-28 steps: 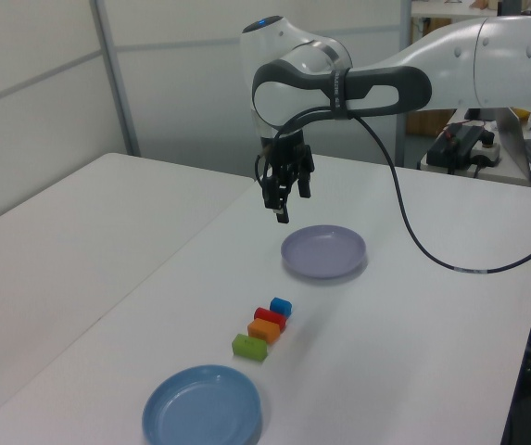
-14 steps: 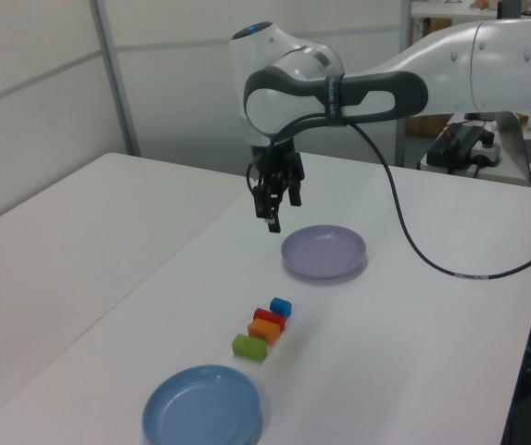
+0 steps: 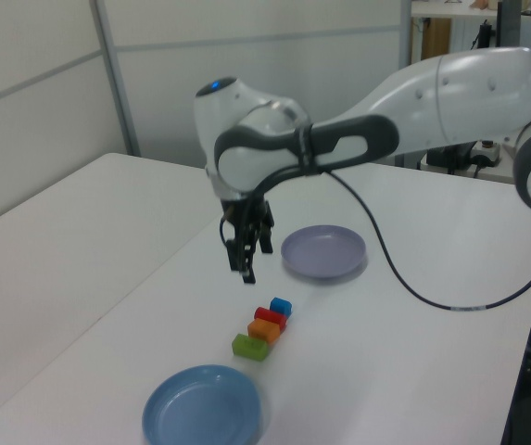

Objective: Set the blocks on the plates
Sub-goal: 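Lower the gripper onto the green block and close on it, then carry the green block onto the blue plate and release it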

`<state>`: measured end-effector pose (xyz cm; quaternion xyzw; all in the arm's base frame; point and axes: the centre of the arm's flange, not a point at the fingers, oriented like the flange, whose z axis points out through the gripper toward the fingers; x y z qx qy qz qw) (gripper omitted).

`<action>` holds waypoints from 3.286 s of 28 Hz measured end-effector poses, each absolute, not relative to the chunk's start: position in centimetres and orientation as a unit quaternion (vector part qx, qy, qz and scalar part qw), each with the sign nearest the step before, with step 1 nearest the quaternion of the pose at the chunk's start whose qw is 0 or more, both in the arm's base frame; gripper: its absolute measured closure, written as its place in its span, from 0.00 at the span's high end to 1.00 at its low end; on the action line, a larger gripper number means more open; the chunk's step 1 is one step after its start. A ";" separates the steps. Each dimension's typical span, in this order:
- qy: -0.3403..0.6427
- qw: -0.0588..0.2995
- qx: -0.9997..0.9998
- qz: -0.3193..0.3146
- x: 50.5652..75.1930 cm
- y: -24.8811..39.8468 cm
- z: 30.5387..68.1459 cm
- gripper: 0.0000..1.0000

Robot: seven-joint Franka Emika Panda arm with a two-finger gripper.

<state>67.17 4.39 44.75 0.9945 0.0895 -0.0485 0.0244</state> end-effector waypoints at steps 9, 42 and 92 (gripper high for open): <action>0.130 0.026 0.988 -0.079 67.6 9.8 39.1 1.00; 0.161 0.058 0.982 -0.081 68.6 11.7 31.3 0.66; 0.247 0.029 0.968 -0.037 65.4 25.4 36.0 0.34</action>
